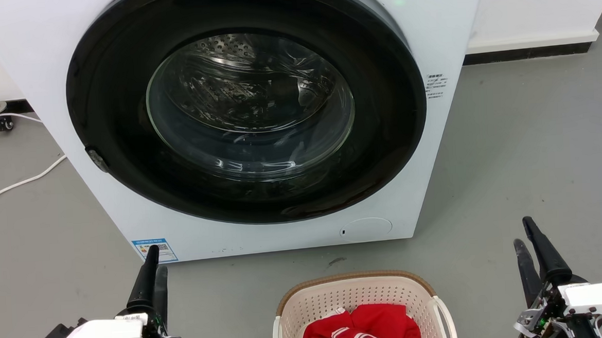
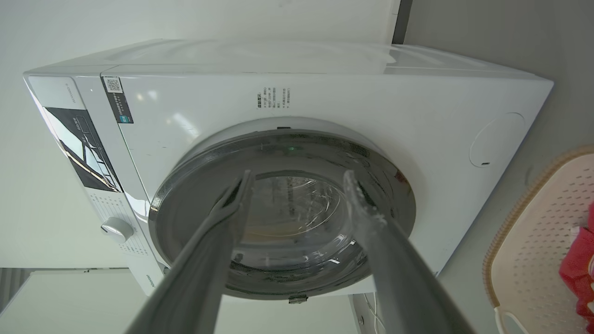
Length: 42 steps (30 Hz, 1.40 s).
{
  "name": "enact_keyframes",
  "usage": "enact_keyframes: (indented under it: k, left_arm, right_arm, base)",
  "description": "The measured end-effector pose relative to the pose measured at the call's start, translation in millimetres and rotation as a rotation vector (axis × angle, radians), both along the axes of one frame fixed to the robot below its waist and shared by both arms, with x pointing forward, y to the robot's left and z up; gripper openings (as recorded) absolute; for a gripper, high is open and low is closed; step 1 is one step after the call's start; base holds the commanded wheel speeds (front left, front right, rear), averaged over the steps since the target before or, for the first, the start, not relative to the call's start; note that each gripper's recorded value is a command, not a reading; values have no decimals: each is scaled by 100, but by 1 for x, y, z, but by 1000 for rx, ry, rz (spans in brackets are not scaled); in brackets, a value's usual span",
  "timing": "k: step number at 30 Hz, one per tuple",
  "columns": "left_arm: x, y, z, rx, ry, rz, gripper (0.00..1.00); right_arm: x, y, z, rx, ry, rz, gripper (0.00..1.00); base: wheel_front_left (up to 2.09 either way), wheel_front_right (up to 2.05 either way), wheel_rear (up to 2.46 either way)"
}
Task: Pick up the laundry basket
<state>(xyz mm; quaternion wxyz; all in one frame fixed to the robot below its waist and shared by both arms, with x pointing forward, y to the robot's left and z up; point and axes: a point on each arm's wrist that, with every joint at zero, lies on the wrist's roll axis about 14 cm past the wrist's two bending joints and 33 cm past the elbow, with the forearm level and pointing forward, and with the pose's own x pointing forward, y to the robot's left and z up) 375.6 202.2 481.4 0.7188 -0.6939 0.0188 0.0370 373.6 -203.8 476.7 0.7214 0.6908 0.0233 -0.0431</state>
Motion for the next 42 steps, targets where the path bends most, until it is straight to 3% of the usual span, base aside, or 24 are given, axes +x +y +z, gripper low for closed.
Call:
enact_keyframes:
  k: [8,33,42]
  left_arm:
    - [2,4,10,115,-16,16,100]
    - [1,-10,22,648,15,-1,100]
    - [0,-12,27,768,-2,6,100]
  right_arm:
    - [3,-3,12,-137,-29,-8,100]
    - [1,22,43,-760,-131,63,100]
    - [-2,24,48,-888,-151,60,100]
  base:
    - [0,0,0]
    - [0,0,0]
    - [0,0,0]
